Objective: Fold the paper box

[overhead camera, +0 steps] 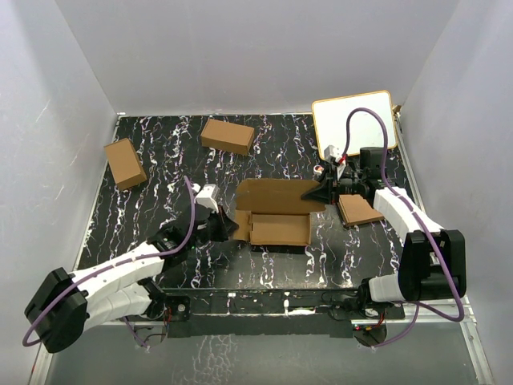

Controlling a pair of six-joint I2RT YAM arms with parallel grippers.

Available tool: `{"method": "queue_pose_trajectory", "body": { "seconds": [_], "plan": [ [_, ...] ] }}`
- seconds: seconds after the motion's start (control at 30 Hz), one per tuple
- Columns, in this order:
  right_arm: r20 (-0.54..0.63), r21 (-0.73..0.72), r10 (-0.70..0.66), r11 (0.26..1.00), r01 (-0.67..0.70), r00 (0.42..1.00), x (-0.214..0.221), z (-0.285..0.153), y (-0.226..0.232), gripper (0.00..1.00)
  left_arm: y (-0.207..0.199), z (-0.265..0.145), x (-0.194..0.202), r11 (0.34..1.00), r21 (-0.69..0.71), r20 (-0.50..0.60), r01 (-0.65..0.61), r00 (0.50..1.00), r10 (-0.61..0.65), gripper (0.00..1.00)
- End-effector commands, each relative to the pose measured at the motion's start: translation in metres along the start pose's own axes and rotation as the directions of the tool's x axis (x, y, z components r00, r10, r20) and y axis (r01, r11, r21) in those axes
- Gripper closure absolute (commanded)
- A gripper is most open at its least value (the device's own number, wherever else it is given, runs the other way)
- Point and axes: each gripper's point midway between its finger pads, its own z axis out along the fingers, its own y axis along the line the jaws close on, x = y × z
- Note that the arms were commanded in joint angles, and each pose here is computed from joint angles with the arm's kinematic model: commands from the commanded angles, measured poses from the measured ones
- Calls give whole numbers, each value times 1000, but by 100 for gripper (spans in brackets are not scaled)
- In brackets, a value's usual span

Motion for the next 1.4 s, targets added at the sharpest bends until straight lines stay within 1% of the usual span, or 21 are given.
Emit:
{"method": "queue_pose_trajectory", "body": {
  "seconds": [0.0, 0.2, 0.33, 0.37, 0.6, 0.7, 0.93, 1.07, 1.17, 1.23, 1.33, 1.37],
  "plan": [
    [68, -17, -133, 991, 134, 989, -28, -1, 4, 92, -27, -4, -16, 990, 127, 60, -67, 996, 60, 100],
    [72, 70, -126, 990, 121, 989, -30, -2, -3, 92, -33, 7, -10, 987, 140, 3, -78, 997, 78, 100],
    [61, 89, -100, 992, 94, 993, -22, -2, -10, 92, -33, 11, -9, 988, 136, -3, -68, 998, 69, 100],
    [59, 89, -95, 992, 90, 994, -21, -1, -11, 92, -33, 11, -9, 988, 137, 1, -67, 998, 67, 98],
    [53, 92, -87, 992, 82, 995, -17, -1, -12, 92, -29, 10, -6, 989, 135, 4, -59, 998, 59, 76],
    [52, 93, -87, 992, 82, 995, -17, -1, -13, 92, -32, 9, -5, 987, 154, 13, -42, 999, 40, 66],
    [49, 95, -83, 992, 78, 995, -15, -1, -13, 92, -33, 5, -4, 985, 172, 19, 5, 1000, -8, 38],
    [47, 97, -83, 992, 78, 995, -15, -1, -14, 92, -27, -3, -16, 984, 171, 63, 55, 996, -66, 28],
    [46, 98, -84, 992, 79, 995, -14, -1, -14, 92, -21, -15, -34, 977, 191, 109, 96, 987, -118, 27],
    [44, 98, -81, 992, 76, 996, -14, -1, -14, 92, -9, -25, -47, 977, 177, 151, 119, 978, -146, 26],
    [43, 96, -83, 992, 78, 996, -14, -1, -14, 92, 18, -35, -59, 983, 88, 194, 161, 965, -175, 28],
    [43, 96, -83, 992, 79, 996, -14, -1, -14, 92, 28, -36, -59, 984, 47, 195, 175, 964, -180, 31]
  ]
}}
